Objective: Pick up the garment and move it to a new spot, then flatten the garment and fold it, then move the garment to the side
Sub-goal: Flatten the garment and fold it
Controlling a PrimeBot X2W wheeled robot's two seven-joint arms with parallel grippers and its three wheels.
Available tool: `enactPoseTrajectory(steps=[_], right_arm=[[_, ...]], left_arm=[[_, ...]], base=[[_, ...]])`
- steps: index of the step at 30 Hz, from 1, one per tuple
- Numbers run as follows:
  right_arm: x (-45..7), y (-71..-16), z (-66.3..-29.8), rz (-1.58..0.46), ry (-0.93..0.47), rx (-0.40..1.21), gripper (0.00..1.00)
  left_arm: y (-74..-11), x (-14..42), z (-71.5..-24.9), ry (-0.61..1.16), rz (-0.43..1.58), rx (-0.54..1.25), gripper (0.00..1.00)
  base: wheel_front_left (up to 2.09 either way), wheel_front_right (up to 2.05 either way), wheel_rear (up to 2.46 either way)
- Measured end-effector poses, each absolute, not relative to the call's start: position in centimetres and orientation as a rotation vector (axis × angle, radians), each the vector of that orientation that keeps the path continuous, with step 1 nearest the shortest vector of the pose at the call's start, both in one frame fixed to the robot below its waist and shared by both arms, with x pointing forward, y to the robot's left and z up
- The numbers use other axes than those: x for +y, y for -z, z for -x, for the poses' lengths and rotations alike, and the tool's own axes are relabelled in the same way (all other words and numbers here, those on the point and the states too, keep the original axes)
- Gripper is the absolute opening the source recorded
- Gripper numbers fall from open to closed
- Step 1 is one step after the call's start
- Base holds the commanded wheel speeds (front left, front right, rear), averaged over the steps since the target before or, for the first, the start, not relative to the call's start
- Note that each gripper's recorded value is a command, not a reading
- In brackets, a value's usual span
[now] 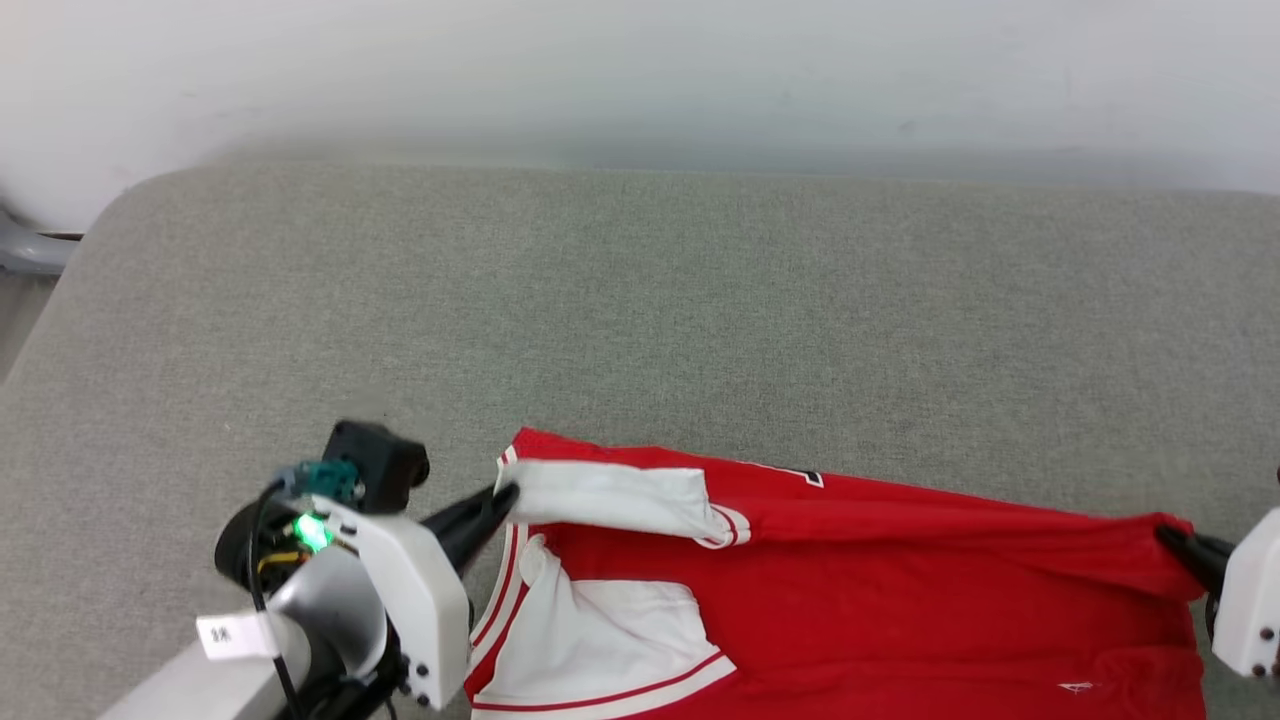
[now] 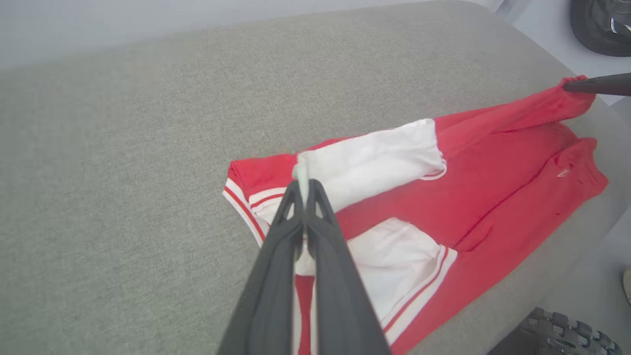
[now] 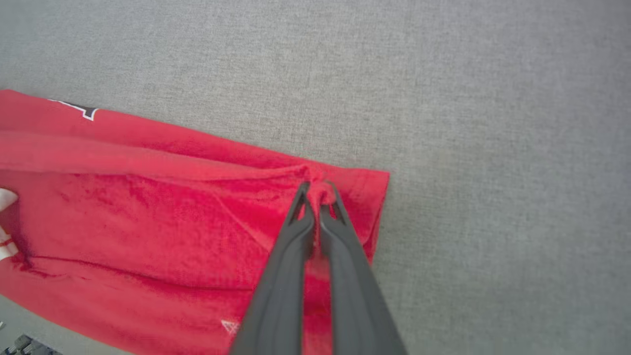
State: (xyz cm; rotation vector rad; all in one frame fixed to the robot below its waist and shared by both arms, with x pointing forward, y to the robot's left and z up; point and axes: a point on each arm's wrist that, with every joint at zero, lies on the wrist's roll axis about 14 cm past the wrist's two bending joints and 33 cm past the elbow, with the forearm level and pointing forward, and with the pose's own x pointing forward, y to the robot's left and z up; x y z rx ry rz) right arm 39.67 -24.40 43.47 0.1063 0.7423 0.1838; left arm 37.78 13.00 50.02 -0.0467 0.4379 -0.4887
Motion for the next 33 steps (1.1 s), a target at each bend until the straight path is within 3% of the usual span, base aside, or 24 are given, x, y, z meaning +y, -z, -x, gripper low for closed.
enactPoseTrajectory(steps=[12,27,28,29,30,31,33], right_arm=[[-23.6,-41.0,-34.6,-0.108,-0.239,0.887,0.00],[-24.0,-37.8,-33.6,0.006,-0.258,0.971,0.02],[-24.0,-37.7,-33.8,0.011,-0.260,0.967,0.93],[-24.1,-37.6,-33.8,0.016,-0.257,0.968,1.00],[-24.0,-37.4,-33.9,0.022,-0.260,0.968,1.00],[-23.9,-37.3,-33.9,0.024,-0.262,0.969,1.00],[-23.9,-37.3,-33.8,0.012,-0.262,0.967,1.00]], left_arm=[[-43.6,13.5,-32.8,0.471,0.036,0.629,0.00],[-38.4,12.6,-31.0,0.524,-0.016,0.763,0.00],[-38.2,12.6,-31.0,0.527,-0.022,0.767,0.06],[-38.1,12.5,-31.0,0.531,-0.025,0.769,0.36],[-37.9,12.5,-30.9,0.534,-0.031,0.770,0.82],[-37.8,12.5,-31.0,0.536,-0.036,0.769,1.00],[-37.8,12.5,-31.0,0.533,-0.038,0.762,1.00]], base=[[0.00,0.00,0.00],[0.00,0.00,0.00],[0.00,0.00,0.00],[0.00,0.00,0.00],[0.00,0.00,0.00],[0.00,0.00,0.00],[0.00,0.00,0.00]])
